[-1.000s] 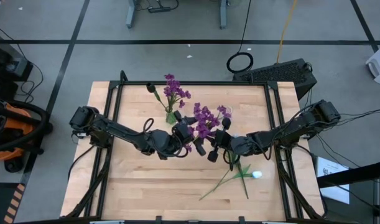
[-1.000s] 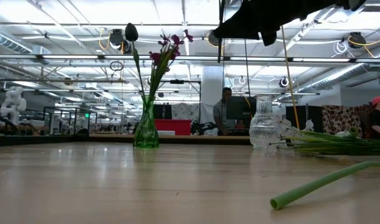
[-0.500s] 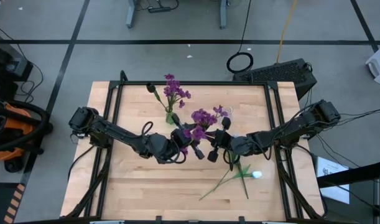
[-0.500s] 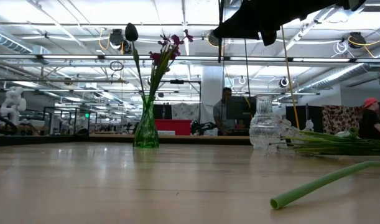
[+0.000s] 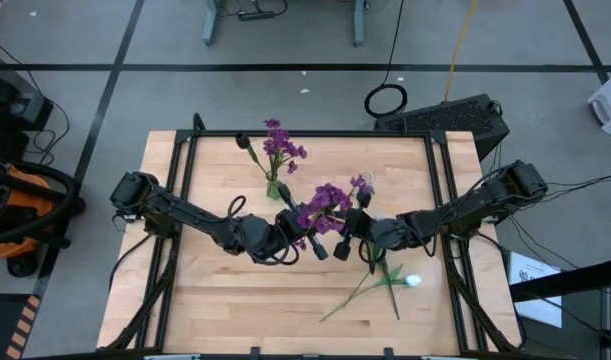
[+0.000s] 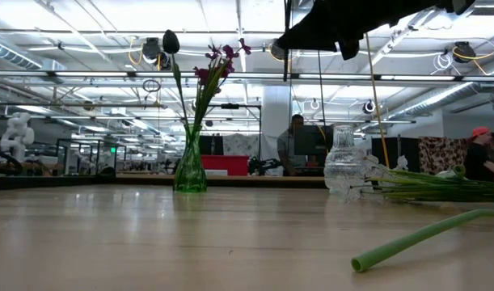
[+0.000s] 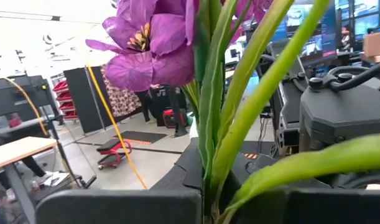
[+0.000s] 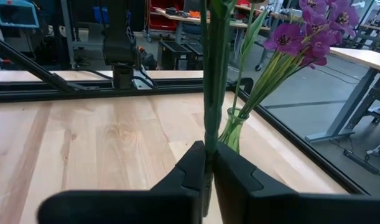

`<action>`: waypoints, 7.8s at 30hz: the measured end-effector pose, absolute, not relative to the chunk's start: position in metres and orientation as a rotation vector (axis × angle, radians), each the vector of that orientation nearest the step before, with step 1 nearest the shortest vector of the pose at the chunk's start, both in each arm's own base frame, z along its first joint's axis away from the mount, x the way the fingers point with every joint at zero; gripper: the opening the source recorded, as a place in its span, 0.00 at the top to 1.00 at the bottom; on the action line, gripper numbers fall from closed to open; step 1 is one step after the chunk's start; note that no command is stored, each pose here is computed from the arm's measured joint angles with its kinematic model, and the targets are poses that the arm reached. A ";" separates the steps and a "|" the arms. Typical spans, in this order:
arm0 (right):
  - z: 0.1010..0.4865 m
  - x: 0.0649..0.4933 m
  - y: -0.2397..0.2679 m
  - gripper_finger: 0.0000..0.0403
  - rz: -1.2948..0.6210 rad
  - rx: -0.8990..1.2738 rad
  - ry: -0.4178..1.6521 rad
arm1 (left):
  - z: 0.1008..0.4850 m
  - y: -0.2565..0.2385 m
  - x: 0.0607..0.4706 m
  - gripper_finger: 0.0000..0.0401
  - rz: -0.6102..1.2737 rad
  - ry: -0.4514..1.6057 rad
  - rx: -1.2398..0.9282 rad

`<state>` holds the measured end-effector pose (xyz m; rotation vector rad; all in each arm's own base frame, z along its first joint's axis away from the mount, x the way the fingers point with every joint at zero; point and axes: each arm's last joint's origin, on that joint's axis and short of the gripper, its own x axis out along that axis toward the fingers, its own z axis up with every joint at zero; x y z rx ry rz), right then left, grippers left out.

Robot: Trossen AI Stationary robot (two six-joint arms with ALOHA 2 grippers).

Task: Sort flowers into vase by color
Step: Put the purple flowers into the green vase

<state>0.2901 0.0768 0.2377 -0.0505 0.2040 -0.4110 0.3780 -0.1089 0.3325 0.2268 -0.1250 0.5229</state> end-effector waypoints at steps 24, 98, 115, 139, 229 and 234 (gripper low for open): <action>0.226 0.280 0.105 0.57 -0.188 0.035 0.319 | 0.424 -0.062 0.301 0.94 0.573 -0.198 0.182; 0.193 0.312 0.089 0.58 -0.240 -0.161 0.314 | 0.261 -0.002 0.219 0.94 0.587 -0.214 0.340; 0.194 0.314 0.083 0.58 -0.252 -0.154 0.310 | 0.256 0.002 0.221 0.94 0.599 -0.167 0.330; 0.190 0.313 0.087 0.58 -0.168 -0.057 0.340 | 0.250 0.015 0.222 0.94 0.628 -0.117 0.263; 0.189 0.312 0.087 0.58 -0.165 -0.061 0.349 | 0.239 0.002 0.220 0.97 0.835 0.027 0.242; 0.189 0.312 0.087 0.58 -0.165 -0.062 0.349 | 0.237 0.003 0.220 0.97 0.837 0.042 0.244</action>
